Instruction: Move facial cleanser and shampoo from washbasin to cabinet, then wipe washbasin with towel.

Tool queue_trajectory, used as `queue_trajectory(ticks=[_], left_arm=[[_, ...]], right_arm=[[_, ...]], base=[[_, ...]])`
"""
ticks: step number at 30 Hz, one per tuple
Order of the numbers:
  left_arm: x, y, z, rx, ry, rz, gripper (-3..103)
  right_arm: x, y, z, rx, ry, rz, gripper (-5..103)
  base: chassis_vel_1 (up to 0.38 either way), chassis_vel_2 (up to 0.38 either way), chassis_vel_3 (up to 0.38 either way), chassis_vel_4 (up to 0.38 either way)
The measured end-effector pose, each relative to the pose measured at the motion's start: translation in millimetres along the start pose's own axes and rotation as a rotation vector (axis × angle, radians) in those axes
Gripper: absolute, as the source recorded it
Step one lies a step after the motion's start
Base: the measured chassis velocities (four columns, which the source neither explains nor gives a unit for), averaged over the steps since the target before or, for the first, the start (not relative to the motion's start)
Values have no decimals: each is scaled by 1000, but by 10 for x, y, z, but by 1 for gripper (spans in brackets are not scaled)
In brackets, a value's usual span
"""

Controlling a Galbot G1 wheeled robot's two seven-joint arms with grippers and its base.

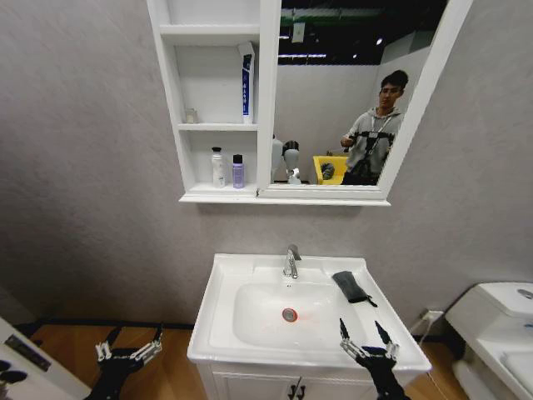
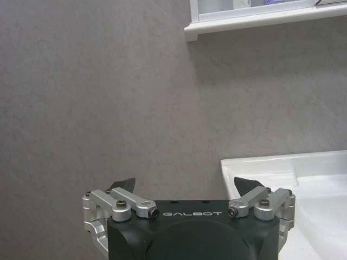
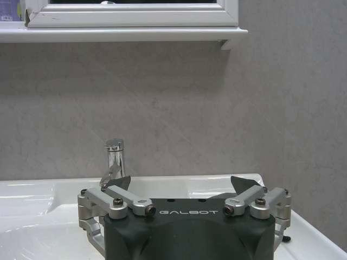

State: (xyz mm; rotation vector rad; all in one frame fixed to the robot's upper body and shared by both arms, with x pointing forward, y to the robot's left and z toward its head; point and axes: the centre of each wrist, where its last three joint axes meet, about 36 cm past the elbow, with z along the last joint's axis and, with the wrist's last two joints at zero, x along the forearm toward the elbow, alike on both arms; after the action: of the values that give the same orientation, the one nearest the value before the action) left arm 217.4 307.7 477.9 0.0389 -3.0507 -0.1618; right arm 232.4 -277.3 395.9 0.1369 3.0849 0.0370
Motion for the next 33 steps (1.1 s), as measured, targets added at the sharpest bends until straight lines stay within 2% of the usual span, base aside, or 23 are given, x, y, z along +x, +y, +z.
queue_trajectory(ticks=[5,7,9,11,12,14,15,16,17,20,22,29,33], left_arm=[[-6,-2,-1,2,1,1,100],[-9,-3,0,4,1,1,100],[-10,-3,0,4,1,1,100],[-11,-4,1,5,1,1,100],[-11,-4,1,5,1,1,100],[-13,-4,0,7,1,1,100],[-13,-4,0,7,1,1,100],[-13,-4,0,7,1,1,100],[-13,-4,0,7,1,1,100],[-14,-4,0,8,1,1,100],[-14,-5,0,8,1,1,100],[-15,-5,-1,9,1,2,100],[-15,-6,0,9,2,2,100]], right_arm=[[-310,-155,-105,-8,20,40,100],[-803,-437,-298,-43,50,87,100],[-952,-528,-315,-55,58,101,100],[-1426,-808,-296,-74,97,142,100],[-1426,-808,-296,-74,97,142,100],[-1897,-996,-291,-66,122,155,100],[-1897,-996,-291,-66,122,155,100],[-2080,-1057,-278,-65,139,154,100],[-2306,-1138,-224,-75,188,154,100],[-2543,-1176,-101,-84,257,149,100],[-2758,-1166,115,-63,324,136,100],[-2947,-1019,443,-51,364,95,100],[-3033,-1027,494,-28,365,93,100]], base=[[0,0,0,0],[0,0,0,0],[0,0,0,0],[0,0,0,0],[0,0,0,0],[0,0,0,0],[0,0,0,0],[0,0,0,0],[0,0,0,0],[0,0,0,0],[0,0,0,0],[0,0,0,0],[0,0,0,0]])
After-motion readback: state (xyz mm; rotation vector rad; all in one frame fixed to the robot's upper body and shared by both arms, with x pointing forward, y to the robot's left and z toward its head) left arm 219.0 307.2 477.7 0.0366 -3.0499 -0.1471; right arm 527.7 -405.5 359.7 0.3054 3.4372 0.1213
